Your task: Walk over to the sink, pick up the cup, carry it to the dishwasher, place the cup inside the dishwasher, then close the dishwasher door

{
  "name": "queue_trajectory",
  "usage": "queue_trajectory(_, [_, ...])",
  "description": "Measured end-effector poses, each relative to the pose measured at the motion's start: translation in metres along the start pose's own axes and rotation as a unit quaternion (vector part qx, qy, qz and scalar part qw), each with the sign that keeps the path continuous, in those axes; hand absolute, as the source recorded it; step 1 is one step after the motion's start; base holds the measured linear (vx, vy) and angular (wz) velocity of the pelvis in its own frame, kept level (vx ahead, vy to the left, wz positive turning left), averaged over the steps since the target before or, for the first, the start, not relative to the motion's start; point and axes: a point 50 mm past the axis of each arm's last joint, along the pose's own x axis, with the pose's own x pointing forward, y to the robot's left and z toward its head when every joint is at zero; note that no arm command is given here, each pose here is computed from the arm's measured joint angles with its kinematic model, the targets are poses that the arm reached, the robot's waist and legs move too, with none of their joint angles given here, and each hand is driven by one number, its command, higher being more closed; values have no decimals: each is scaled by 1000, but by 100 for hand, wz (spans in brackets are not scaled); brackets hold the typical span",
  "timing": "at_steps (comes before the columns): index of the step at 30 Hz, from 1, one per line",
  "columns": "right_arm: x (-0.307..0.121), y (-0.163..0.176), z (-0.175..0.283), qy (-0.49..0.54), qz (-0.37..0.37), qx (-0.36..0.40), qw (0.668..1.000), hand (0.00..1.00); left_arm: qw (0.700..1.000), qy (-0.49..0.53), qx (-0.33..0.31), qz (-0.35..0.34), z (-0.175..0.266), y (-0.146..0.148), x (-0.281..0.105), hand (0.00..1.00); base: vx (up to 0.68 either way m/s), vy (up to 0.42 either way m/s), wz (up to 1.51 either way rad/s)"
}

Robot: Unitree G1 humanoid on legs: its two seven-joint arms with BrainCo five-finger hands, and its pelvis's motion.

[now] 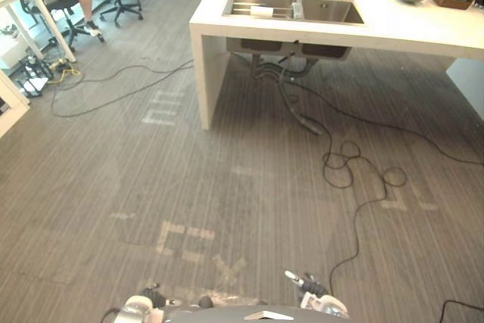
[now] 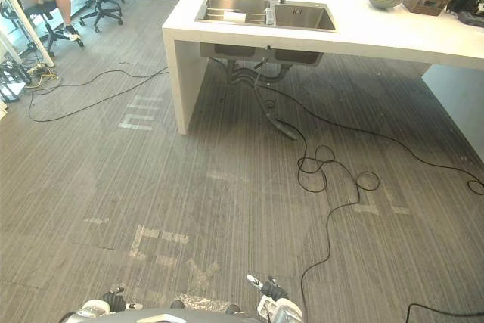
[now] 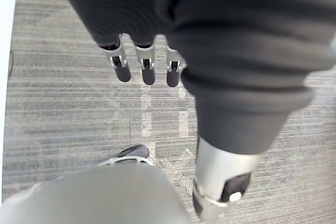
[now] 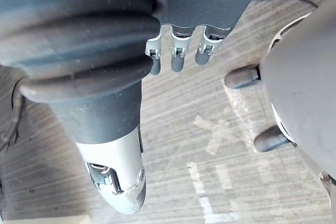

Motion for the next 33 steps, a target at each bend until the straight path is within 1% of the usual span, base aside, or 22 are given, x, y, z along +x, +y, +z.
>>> queue_trajectory(3, [3, 3, 20, -34, 0, -9, 999, 0, 996, -57, -40, 52, 26, 7, -2, 0, -47, 19, 14])
queue_trajectory(5, [4, 6, 31, -50, 4, -23, 998, 0, 991, -95, -64, 75, 42, 13, -5, 0, -35, 25, 7])
queue_trajectory(6, [5, 10, 38, -65, 6, -28, 998, 0, 985, -120, -92, 84, 51, 16, -7, 0, 0, 0, 0])
queue_trajectory(10, [4, 19, 55, -101, 14, -31, 994, 0, 965, -197, -130, 113, 74, 23, -15, 0, 4, 2, 1])
queue_trajectory(11, [4, 21, 59, -109, 15, -31, 993, 0, 958, -213, -159, 111, 81, 24, -17, 0, 13, 4, 6])
queue_trajectory(12, [4, 23, 62, -113, 14, -31, 993, 0, 949, -224, -196, 102, 86, 24, -19, 0, 6, 1, 6])
queue_trajectory(14, [3, 26, 66, -122, 14, -32, 992, 0, 941, -229, -232, 91, 90, 21, -19, 0, -1, -1, 2])
queue_trajectory(17, [2, 32, 70, -132, 24, -41, 990, 0, 938, -228, -248, 80, 92, 14, -19, 0, -9, 1, -3])
queue_trajectory(20, [2, 39, 71, -128, 43, -20, 991, 0, 938, -215, -262, 69, 89, 10, -18, 0, -30, 5, -20])
queue_trajectory(21, [2, 39, 67, -113, 48, -5, 992, 0, 937, -204, -276, 59, 85, 8, -17, 0, -39, 4, -19])
queue_trajectory(25, [2, 39, 54, -93, 64, 2, 994, 0, 937, -172, -303, 32, 61, 2, -15, 0, -54, 4, -27])
queue_trajectory(28, [1, 32, 41, -78, 57, 2, 995, 0, 932, -148, -330, -15, 43, -11, -15, 0, -53, -1, -14])
queue_trajectory(30, [0, 25, 34, -70, 56, 3, 996, 0, 921, -127, -360, -81, 34, -24, -15, 0, -44, 10, -18])
queue_trajectory(33, [0, 20, 31, -61, 61, 7, 996, 0, 907, -120, -378, -141, 36, -35, -17, 0, -30, 34, -17])
